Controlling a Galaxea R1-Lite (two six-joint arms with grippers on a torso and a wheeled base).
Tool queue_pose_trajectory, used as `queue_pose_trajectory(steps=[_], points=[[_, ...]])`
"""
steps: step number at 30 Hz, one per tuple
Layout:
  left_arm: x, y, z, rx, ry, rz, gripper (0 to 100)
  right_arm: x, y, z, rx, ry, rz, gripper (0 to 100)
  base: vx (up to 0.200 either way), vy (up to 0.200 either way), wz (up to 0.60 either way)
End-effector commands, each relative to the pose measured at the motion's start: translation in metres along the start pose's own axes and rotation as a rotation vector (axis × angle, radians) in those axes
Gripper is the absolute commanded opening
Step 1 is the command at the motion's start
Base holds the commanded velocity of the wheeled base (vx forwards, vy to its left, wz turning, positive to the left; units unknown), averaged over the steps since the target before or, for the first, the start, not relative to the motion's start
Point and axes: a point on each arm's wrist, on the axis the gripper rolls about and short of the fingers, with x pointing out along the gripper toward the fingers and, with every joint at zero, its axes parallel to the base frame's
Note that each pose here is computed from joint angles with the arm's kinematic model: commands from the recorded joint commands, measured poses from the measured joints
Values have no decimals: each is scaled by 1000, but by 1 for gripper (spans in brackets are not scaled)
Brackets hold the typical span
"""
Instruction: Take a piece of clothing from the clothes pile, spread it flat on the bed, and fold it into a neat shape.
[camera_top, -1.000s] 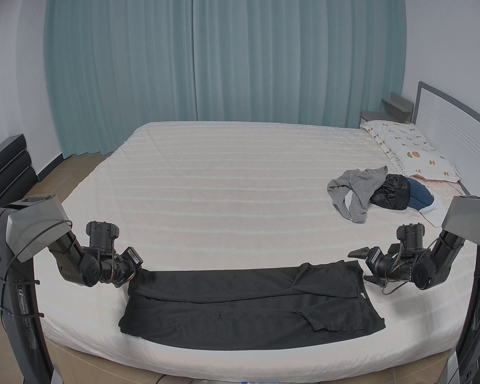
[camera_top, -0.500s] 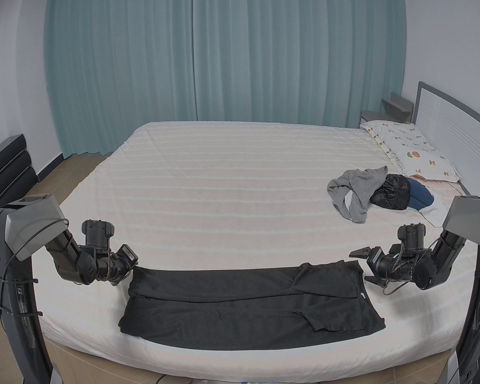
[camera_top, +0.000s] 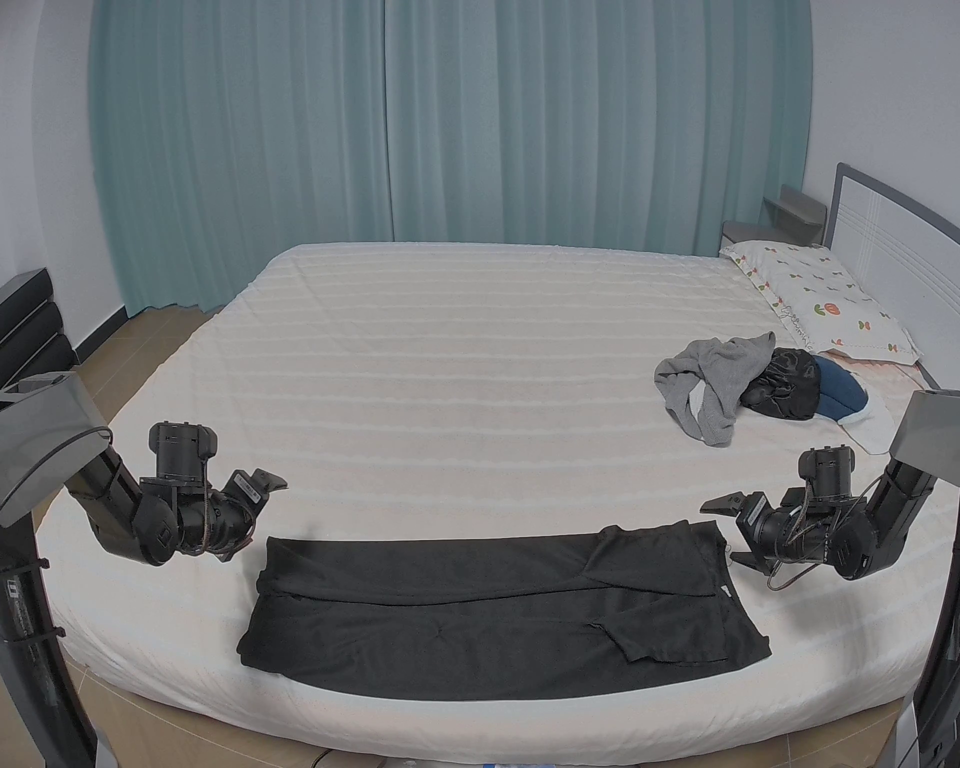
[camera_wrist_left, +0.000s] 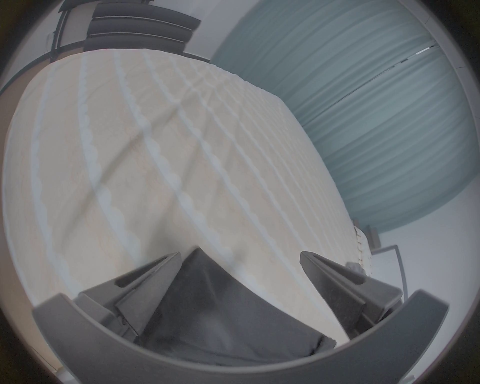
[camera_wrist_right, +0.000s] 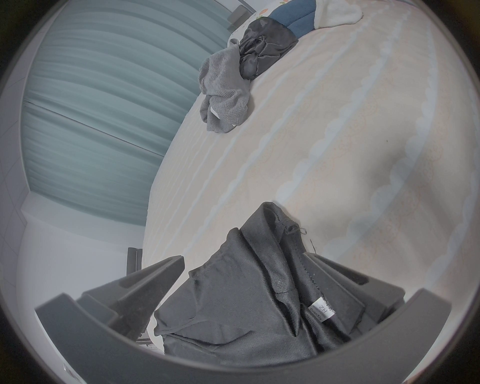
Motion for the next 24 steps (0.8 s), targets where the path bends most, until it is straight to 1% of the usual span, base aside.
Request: queue_pose_trajectory(steps=[1,5,7,9,10,11,12,13,14,16,18,24], points=[[-30,-31,-29,27,45,-83,100,-3,0,-2,1,4,-1,100,0,0,0],[-28,-34,-53,40,109,-78,100,-4,0,-2,1,4,-1,100,0,0,0],[-24,-32,-61,51,131,-61,100,-4,0,-2,2,5,-2,100,0,0,0],[-12,-22,-69,54,144,-7,100,-4,-1,-3,3,9,-4,100,0,0,0],[-10,-20,-70,57,142,3,100,-4,-1,-3,3,9,-4,100,0,0,0],[-2,-10,-75,63,138,56,100,-4,-1,-3,3,9,-4,100,0,0,0],[2,-6,-78,70,137,81,100,-4,-1,-3,5,9,-4,100,0,0,0],[4,-2,-80,75,137,97,100,-4,-1,-3,3,8,-5,100,0,0,0],[7,3,-82,109,132,128,100,-4,-1,-4,5,10,-5,100,0,0,0],[5,9,-85,159,135,153,100,-4,-1,-4,6,11,-7,100,0,0,0],[6,14,-84,190,137,172,100,-5,-2,-4,8,12,-9,100,0,0,0],[3,16,-81,188,122,179,100,-5,-2,-4,7,11,-8,100,0,0,0]])
